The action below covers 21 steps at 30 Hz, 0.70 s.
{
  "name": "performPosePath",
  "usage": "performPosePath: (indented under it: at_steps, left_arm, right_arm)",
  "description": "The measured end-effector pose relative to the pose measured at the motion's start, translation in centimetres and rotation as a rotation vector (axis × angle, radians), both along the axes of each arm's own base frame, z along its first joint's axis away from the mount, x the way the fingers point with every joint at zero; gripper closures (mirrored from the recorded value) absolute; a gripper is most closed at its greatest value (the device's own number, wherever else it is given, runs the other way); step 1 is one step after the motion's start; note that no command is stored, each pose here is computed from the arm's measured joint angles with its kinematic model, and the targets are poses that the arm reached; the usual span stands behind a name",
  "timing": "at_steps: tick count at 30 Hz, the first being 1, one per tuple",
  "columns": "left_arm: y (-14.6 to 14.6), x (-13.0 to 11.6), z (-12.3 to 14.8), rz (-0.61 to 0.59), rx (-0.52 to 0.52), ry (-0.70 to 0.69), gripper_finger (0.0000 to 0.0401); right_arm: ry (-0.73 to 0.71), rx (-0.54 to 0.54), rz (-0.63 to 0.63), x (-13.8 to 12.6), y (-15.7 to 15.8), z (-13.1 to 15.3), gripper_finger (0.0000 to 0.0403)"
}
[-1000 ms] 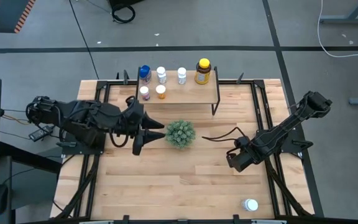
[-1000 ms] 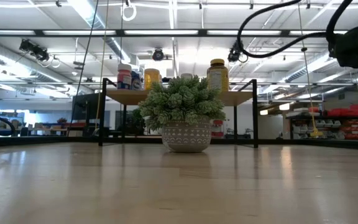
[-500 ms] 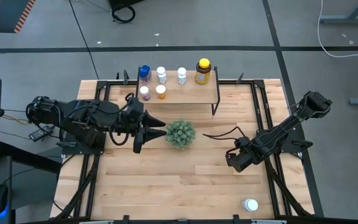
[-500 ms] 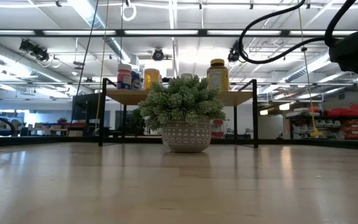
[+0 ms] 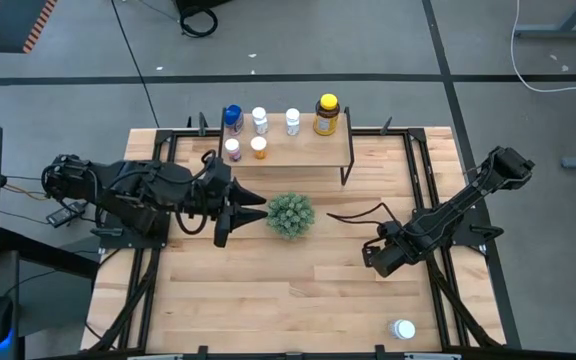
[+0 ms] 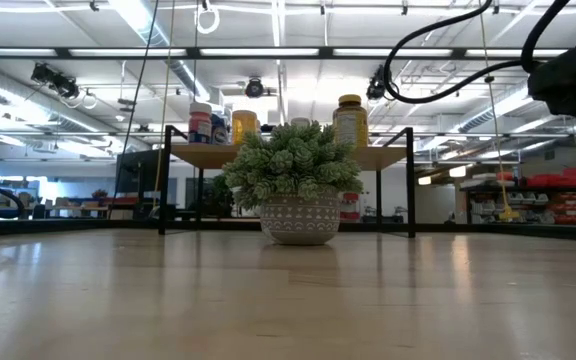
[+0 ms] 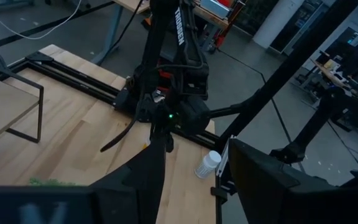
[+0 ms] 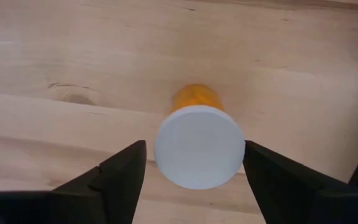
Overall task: Pick and place medicine bottles onto shelf by color
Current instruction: Put the orange medicine bottle on the shelf
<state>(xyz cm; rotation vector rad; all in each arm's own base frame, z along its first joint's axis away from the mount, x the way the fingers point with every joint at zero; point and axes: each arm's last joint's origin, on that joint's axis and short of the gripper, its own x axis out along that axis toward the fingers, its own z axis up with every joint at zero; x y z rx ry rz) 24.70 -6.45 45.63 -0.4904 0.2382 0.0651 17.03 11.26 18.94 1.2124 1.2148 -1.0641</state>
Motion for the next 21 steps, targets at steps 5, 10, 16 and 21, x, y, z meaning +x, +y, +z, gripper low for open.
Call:
performPosePath:
  at_steps: [5, 10, 16, 21]
  left_arm:
    - [-0.23, -0.06, 0.0, -0.009, 0.0, 0.0, 0.0216]
    - [-0.25, -0.07, 0.0, -0.011, -0.001, 0.0, 0.0219]
    - [-0.25, -0.07, 0.0, -0.009, -0.004, 0.0, 0.0225]
    - [-0.24, -0.06, 0.0, -0.008, -0.008, 0.0, 0.0223]
  right_arm:
    - [0.002, 0.003, 0.0, -0.01, 0.01, 0.0, 0.0141]
    - [0.002, 0.003, 0.001, -0.01, 0.01, 0.0, 0.0145]
    - [0.002, 0.002, 0.001, -0.01, 0.01, 0.0, 0.0152]
    - [-0.001, -0.002, 0.001, 0.01, 0.0, 0.01, 0.0167]
